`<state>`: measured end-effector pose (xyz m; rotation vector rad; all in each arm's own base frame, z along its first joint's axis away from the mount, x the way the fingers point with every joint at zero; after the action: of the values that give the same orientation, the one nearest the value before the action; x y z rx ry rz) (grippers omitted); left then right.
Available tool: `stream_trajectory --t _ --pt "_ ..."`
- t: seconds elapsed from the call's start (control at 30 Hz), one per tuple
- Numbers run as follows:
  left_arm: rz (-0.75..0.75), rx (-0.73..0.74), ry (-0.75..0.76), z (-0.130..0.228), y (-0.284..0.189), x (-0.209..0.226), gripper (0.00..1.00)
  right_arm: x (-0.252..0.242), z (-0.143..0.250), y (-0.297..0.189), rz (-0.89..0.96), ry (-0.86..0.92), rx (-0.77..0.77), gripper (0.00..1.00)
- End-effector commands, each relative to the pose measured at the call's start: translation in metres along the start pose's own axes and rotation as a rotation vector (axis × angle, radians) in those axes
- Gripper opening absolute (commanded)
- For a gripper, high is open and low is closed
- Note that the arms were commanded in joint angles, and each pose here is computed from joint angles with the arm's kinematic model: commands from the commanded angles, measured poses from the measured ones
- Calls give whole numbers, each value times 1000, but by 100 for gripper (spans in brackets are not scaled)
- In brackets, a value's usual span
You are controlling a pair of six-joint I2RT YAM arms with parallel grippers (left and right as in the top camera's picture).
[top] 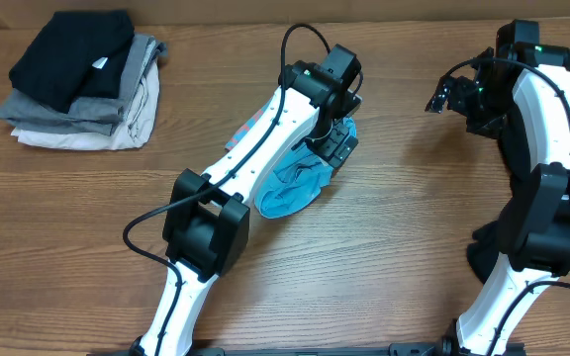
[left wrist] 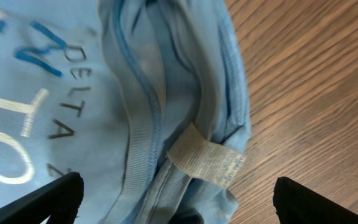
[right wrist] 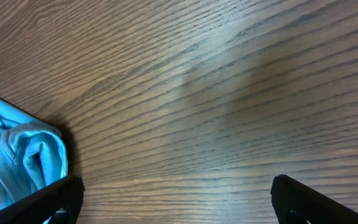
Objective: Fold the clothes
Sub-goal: 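Carry the blue shirt with the left gripper to the clothes stack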
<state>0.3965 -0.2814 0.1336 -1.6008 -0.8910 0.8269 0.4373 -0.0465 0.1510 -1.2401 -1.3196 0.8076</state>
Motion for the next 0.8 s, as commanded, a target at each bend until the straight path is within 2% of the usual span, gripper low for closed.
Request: stream_trajectory --t 0.0,0.17,0.33,0.57,0.6,0.7,0.77 --pt "20 44 5 7 18 2 100 -1 -4 -3 3 -3 -14 100" --pt "28 126 118 26 46 -1 100 -1 -5 -3 3 -5 -21 100" --pt "11 169 146 39 60 0 100 -1 -6 -3 3 -5 -24 100" --pt "-96 161 153 52 95 17 100 -1 -6 -3 3 -4 -23 100" --pt "-105 148 153 52 101 18 97 -1 -6 -3 3 -5 -24 100" --pt "-113 121 153 51 108 20 79 -1 -6 -3 3 -4 -23 100" --pt "-115 99 153 50 113 20 56 -1 -5 -3 3 -4 -23 100"
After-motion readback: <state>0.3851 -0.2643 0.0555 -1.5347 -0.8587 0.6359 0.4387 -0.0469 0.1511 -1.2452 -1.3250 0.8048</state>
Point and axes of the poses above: each gripper's point midway between its finger pads, its own y axis out along the fingers, its own x axis along the line the jaws close on, z = x × y, the point moved 5 cm from there along -y, back along the fingers, and after that the axes turned 10 degrees about -y, right-handed, at the moved point
